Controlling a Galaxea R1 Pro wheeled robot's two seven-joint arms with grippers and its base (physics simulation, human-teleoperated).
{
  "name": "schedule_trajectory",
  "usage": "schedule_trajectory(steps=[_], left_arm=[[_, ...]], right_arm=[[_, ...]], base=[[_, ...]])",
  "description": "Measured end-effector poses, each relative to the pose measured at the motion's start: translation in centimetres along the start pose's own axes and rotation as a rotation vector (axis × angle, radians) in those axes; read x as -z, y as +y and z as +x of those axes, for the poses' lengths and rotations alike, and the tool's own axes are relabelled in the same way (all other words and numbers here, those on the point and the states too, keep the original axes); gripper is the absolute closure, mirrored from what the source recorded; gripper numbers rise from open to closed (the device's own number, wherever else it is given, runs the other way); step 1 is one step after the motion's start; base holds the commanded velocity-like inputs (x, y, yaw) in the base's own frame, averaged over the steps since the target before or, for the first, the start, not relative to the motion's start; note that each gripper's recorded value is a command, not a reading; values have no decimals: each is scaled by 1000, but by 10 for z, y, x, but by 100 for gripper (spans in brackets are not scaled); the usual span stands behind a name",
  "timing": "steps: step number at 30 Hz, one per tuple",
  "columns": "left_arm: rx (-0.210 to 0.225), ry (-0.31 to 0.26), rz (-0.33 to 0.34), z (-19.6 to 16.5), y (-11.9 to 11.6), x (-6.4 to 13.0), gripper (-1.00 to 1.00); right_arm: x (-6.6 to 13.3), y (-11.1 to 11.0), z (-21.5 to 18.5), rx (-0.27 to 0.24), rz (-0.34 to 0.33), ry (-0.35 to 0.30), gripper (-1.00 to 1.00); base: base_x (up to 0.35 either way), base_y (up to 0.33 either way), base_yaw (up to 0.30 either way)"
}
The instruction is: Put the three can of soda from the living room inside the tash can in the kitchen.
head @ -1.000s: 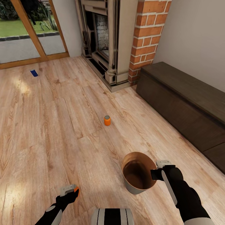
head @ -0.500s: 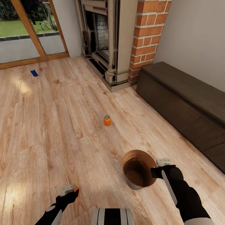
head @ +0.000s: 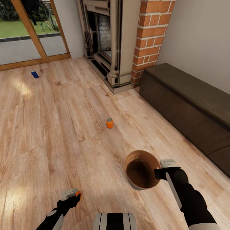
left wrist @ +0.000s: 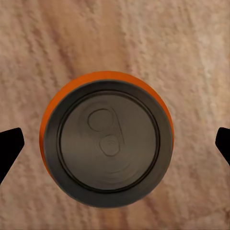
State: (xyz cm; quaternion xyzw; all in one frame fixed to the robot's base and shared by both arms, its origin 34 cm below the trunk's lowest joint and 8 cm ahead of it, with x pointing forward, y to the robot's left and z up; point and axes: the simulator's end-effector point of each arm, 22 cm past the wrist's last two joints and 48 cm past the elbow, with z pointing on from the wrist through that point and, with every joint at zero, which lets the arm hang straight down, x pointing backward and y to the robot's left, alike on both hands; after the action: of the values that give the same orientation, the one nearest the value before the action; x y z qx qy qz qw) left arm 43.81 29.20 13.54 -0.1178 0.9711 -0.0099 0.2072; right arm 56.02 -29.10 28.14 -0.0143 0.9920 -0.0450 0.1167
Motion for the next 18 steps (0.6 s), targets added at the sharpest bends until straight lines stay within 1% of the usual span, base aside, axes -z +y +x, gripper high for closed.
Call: schedule_trajectory(steps=[4, 18], left_arm=[[0, 0, 0, 0, 0, 0, -100], [0, 0, 0, 0, 0, 0, -100]], right_arm=[[2, -3, -3, 6, 12, -9, 100], [2, -1, -4, 3, 5, -11, 100]], base=[[0, 0, 0], [0, 0, 0]])
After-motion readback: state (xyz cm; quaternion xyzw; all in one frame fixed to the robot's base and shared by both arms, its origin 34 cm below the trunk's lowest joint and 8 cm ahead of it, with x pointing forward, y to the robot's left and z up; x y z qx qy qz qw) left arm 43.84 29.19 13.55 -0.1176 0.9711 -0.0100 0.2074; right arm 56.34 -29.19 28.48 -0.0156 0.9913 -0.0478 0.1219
